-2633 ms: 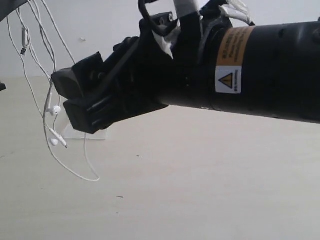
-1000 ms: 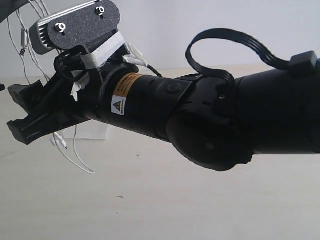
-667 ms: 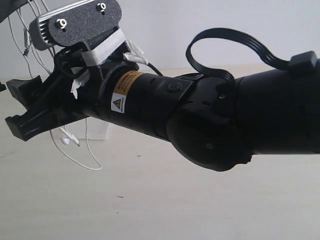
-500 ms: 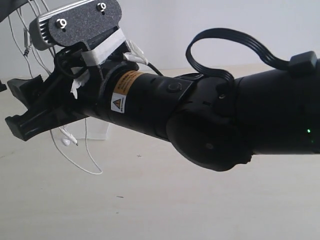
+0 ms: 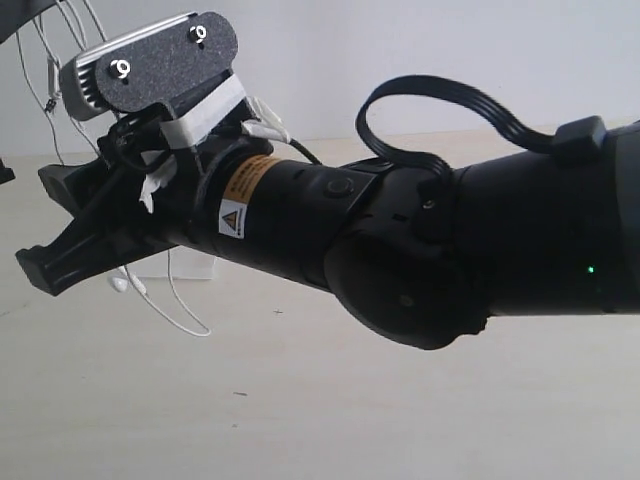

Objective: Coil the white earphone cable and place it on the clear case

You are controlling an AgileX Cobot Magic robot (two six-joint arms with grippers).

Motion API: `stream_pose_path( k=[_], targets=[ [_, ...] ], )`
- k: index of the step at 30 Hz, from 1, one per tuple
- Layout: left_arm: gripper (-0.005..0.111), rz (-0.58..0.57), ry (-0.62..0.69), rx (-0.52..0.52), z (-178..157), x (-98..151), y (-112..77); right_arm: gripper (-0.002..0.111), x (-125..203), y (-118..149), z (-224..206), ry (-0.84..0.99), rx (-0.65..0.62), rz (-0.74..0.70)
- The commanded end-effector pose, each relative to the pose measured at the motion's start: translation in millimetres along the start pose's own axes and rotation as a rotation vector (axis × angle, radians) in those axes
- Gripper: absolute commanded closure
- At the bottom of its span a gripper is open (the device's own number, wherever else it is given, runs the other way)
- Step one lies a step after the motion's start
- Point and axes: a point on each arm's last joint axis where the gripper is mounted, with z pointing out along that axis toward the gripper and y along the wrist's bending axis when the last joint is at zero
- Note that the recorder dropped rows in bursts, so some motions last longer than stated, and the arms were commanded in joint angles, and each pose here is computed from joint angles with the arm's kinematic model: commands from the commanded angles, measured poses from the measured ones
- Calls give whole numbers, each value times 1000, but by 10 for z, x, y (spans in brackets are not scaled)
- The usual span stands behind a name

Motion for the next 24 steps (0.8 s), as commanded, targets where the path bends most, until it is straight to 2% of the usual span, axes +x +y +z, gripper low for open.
stream_pose_path(
  k=[1, 15, 24],
  targets=[
    [107, -25, -3, -6, -24, -3, 6, 64, -9, 3, 20, -13, -2, -3],
    [107, -39, 1, -16, -24, 1, 15, 65, 49, 0, 60, -9, -2, -3],
    [107, -76, -3, -18, -25, -3, 17, 95, 61, -1, 65, -5, -2, -3]
  ],
)
